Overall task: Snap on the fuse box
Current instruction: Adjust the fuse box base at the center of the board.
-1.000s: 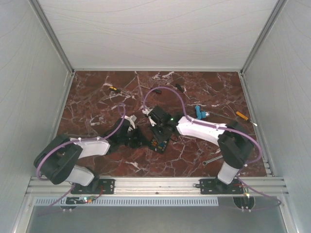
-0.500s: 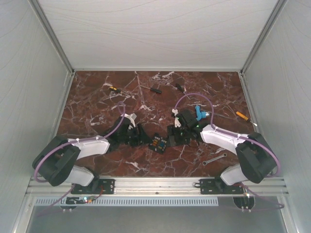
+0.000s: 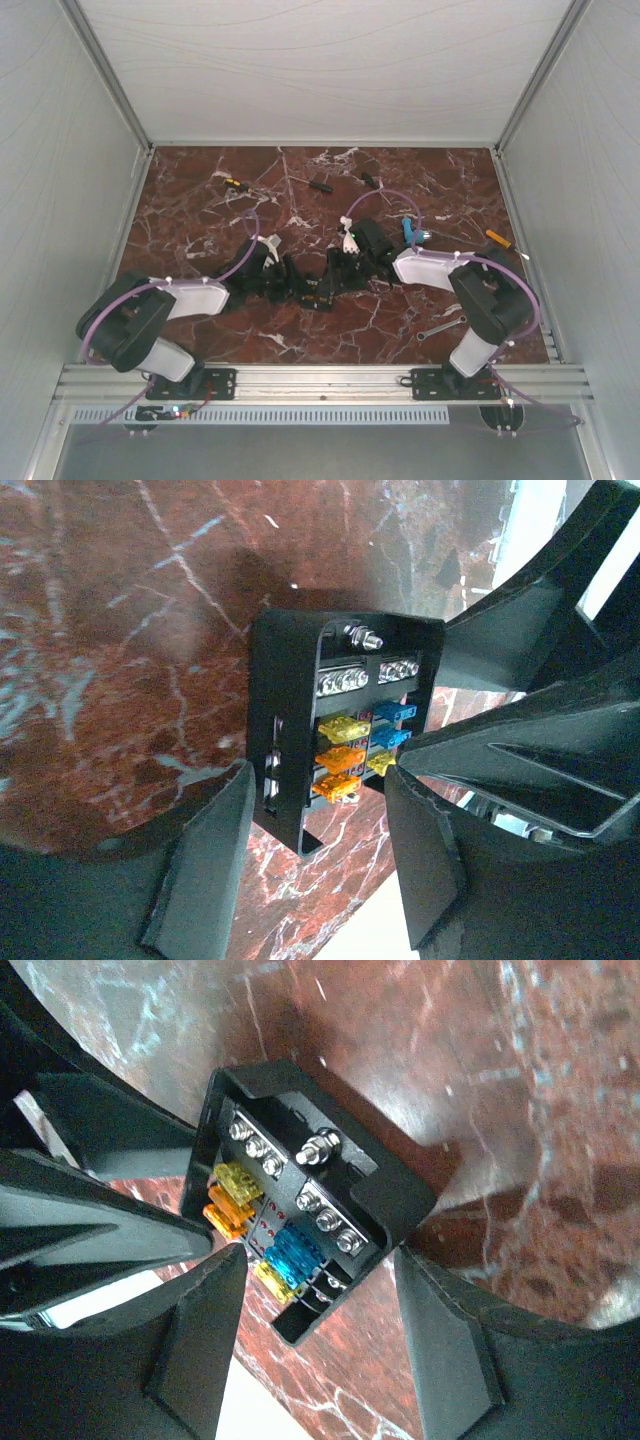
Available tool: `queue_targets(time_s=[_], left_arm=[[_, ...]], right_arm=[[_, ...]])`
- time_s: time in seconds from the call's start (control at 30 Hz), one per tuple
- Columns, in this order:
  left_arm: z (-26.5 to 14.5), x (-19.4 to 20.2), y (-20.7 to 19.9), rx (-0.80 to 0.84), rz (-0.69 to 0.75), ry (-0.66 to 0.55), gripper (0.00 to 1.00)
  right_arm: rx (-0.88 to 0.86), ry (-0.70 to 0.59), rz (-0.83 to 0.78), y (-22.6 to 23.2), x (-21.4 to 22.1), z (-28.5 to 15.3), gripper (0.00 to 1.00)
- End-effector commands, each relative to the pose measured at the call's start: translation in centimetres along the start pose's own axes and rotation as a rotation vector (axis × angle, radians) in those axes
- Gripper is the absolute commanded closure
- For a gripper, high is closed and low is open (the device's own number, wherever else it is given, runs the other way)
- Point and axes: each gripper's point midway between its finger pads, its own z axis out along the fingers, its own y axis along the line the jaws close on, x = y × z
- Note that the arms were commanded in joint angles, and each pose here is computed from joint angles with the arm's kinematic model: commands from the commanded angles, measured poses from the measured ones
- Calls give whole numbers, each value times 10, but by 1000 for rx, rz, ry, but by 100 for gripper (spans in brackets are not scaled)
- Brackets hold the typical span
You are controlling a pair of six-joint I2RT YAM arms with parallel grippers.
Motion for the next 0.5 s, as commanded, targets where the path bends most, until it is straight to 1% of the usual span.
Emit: queue_targets(time_s=[0.0,0.17,0.33,0.47], left_arm=[[-6,-16,-4,24,-16,-60,44],[-10,-19,-4,17,-8,-83,39],[-13,-21,-2,3,-9,-97,32],[-16,-22,0,-2,-9,-104,27]], right_arm=[[-98,-50,-53,26,-30,5,42],[-62,-85,-86,13,-40,-14,41],[-18,-217,-19,-24,-63,-65,39],[26,-336,87,-64,-76,-107,39]])
